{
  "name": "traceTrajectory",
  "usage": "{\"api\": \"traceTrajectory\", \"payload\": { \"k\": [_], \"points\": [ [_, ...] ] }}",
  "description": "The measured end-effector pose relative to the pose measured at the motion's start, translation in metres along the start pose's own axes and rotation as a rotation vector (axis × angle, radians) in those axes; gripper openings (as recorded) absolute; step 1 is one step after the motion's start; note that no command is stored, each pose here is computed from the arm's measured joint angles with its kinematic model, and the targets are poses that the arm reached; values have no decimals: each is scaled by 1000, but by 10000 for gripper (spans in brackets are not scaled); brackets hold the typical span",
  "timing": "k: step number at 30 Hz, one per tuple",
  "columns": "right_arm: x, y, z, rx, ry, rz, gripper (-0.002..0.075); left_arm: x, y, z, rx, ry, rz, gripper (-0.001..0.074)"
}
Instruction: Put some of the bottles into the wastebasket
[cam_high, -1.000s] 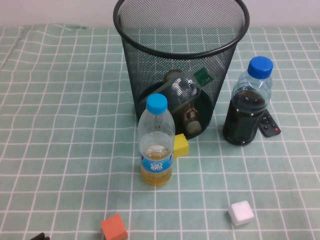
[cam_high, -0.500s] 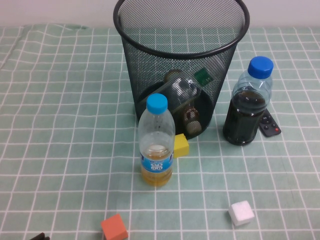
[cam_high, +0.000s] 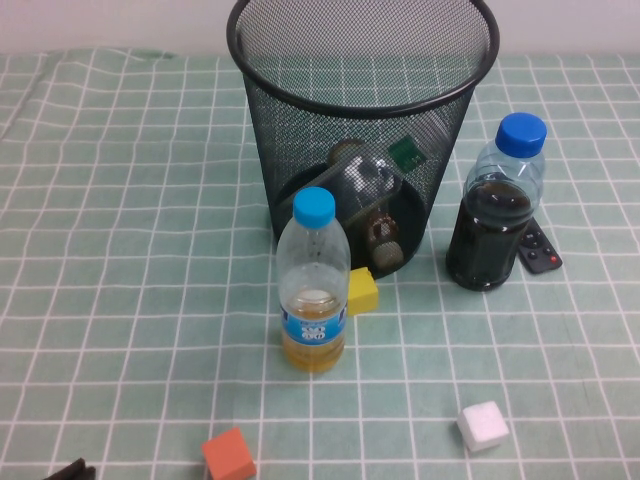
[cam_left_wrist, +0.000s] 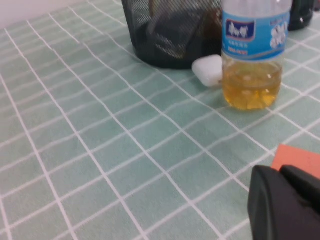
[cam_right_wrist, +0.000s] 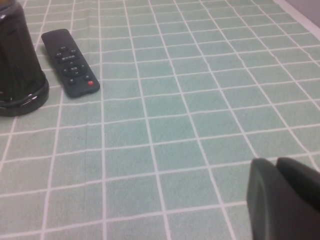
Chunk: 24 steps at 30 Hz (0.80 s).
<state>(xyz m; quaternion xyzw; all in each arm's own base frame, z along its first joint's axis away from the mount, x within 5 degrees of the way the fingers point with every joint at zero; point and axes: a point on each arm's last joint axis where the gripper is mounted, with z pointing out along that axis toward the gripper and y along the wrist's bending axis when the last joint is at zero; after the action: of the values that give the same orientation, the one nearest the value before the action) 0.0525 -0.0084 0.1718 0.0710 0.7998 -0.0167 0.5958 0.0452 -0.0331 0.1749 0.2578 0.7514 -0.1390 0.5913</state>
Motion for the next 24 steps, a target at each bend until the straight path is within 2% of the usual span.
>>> {"api": "traceTrajectory", "payload": {
  "k": [4, 9, 12, 17, 21, 24],
  "points": [
    [0, 0, 0, 0, 1, 0, -8, -5, 5, 0, -62, -58, 5, -4],
    [0, 0, 0, 0, 1, 0, -8, -15, 22, -5, -319, -176, -83, -4],
    [0, 0, 0, 0, 1, 0, -8, -13, 27, -8, -423, -164, -130, -4],
    [0, 0, 0, 0, 0, 0, -8, -4, 30, -8, -488, -69, -169, -4],
    [0, 0, 0, 0, 0, 0, -8, 6, 29, -8, -482, 40, -167, -4],
    [0, 0, 0, 0, 0, 0, -8, 7, 29, -8, -484, 52, -162, -4]
  ]
}}
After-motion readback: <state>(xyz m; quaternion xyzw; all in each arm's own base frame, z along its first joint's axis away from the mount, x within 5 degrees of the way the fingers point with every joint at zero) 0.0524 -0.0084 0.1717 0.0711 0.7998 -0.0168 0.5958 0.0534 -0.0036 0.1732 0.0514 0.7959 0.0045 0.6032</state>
